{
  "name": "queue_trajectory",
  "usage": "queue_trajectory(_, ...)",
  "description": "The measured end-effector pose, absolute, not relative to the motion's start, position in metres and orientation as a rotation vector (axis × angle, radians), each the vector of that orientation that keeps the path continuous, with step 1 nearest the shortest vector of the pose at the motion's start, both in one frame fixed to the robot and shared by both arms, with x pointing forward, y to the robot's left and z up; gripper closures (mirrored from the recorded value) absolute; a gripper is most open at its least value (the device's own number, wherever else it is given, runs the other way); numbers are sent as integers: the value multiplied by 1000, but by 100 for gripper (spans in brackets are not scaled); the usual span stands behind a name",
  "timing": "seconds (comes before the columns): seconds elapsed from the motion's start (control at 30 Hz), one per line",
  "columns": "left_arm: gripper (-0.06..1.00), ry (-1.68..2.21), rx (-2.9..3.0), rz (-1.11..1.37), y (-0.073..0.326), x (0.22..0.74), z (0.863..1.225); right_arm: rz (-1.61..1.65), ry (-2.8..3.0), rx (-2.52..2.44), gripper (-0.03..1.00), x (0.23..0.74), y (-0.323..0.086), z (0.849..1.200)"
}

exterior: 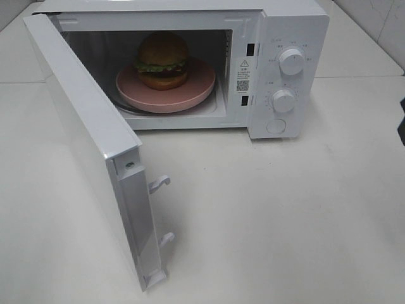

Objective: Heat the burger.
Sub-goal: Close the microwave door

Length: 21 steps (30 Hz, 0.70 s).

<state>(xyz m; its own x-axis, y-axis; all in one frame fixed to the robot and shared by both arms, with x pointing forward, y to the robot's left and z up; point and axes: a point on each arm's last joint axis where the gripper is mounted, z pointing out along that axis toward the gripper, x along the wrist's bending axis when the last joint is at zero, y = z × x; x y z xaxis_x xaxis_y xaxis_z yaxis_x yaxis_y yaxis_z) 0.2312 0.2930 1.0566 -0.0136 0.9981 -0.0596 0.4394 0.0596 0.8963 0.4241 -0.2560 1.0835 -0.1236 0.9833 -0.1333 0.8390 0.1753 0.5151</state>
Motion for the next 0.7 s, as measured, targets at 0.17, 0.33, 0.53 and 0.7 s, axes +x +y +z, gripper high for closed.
queue_trajectory(0.17,-5,1563,1486,912,293,231,1057,430,2012,1728,21,401,-264,1082)
queue_trajectory(0.33,-5,1563,1486,912,293,231,1057,454,1991,1729,21,379,-272,1081)
queue_trajectory(0.53,-5,1563,1486,912,293,231,1057,501,1956,1721,21,356,-280,1084)
queue_trajectory(0.7,-5,1563,1486,912,293,231,1057,521,1932,1723,21,339,-287,1086)
